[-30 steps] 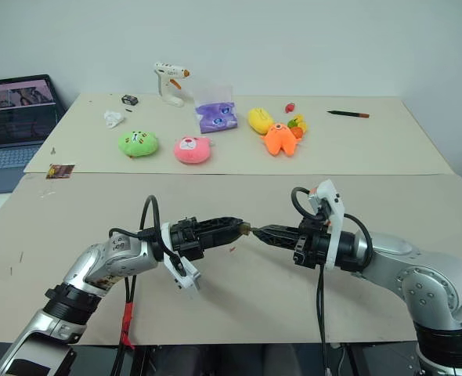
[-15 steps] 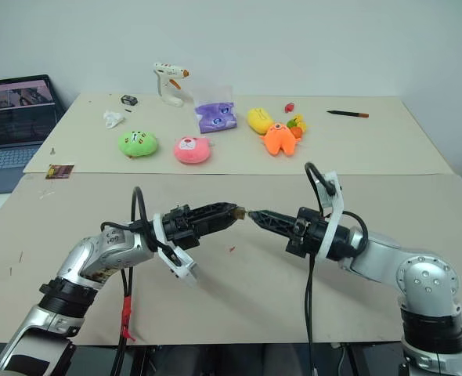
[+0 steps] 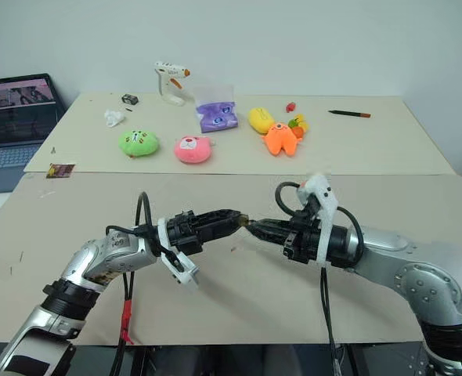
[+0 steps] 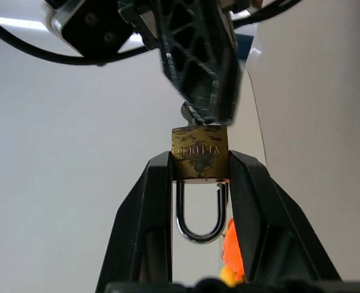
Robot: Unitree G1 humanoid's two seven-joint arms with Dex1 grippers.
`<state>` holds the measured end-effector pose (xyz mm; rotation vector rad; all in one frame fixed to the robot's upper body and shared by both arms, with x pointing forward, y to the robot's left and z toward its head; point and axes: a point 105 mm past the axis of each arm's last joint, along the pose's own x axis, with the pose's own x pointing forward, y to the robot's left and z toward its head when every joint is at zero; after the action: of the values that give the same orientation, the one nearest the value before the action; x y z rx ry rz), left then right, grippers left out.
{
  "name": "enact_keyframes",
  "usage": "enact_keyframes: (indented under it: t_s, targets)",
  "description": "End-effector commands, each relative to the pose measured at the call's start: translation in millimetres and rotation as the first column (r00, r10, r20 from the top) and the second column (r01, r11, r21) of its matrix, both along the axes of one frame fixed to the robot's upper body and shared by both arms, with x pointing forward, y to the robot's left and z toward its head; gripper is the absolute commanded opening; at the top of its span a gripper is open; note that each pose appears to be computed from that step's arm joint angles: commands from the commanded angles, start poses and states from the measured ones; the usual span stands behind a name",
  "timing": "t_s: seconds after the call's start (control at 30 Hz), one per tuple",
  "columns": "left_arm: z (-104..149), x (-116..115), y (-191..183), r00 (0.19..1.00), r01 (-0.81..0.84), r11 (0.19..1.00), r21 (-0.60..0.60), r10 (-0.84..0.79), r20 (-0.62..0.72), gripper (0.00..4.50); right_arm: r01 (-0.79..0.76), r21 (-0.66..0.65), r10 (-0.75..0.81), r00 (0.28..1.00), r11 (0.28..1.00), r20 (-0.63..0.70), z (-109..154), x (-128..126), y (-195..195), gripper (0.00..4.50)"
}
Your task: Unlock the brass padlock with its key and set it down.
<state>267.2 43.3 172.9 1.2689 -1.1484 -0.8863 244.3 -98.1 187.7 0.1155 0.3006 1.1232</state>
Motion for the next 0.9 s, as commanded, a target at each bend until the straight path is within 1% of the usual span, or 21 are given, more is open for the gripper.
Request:
enact_keyframes:
  t_s: [0.03, 0.1, 0.2, 0.37, 0.57, 0.67, 0.9]
  targets:
    - [9.0, -9.7, -8.2, 0.998, 0.059, 0.998, -0.031, -0.059, 0.017, 0.81, -0.052, 0.073, 0.049, 0.998, 0.996, 0.046, 18.1, -6.9, 0.5, 2.32]
    - [9.7, -9.4, -8.5, 0.998, 0.058, 0.998, -0.030, -0.057, 0.018, 0.81, -0.036, 0.056, 0.033, 0.999, 0.998, 0.041, 15.8, -5.1, -7.4, 2.97]
    - [10.3, -8.9, -9.1, 0.998, 0.058, 0.998, -0.030, -0.057, 0.015, 0.81, -0.011, 0.057, 0.010, 1.000, 0.998, 0.027, 15.7, -2.6, -18.1, 2.97]
    - [11.2, -8.4, -9.4, 0.998, 0.061, 0.998, -0.028, -0.061, 0.013, 0.81, 0.005, 0.077, -0.007, 0.999, 0.997, 0.032, 20.6, 1.3, -21.2, 2.97]
    - [12.3, -7.6, -9.3, 0.998, 0.060, 0.998, -0.028, -0.059, 0.011, 0.81, 0.003, 0.091, -0.006, 0.999, 0.996, 0.034, 21.7, 2.0, -16.6, 2.97]
    - [12.7, -7.3, -9.3, 0.998, 0.059, 0.998, -0.029, -0.059, 0.008, 0.81, 0.025, 0.106, -0.029, 0.999, 0.994, 0.037, 21.2, 5.7, -13.6, 2.97]
    - [13.8, -7.8, -9.7, 0.998, 0.061, 0.998, -0.030, -0.061, 0.006, 0.81, 0.010, 0.126, -0.012, 1.000, 0.992, 0.018, 17.1, 2.6, -4.4, 2.97]
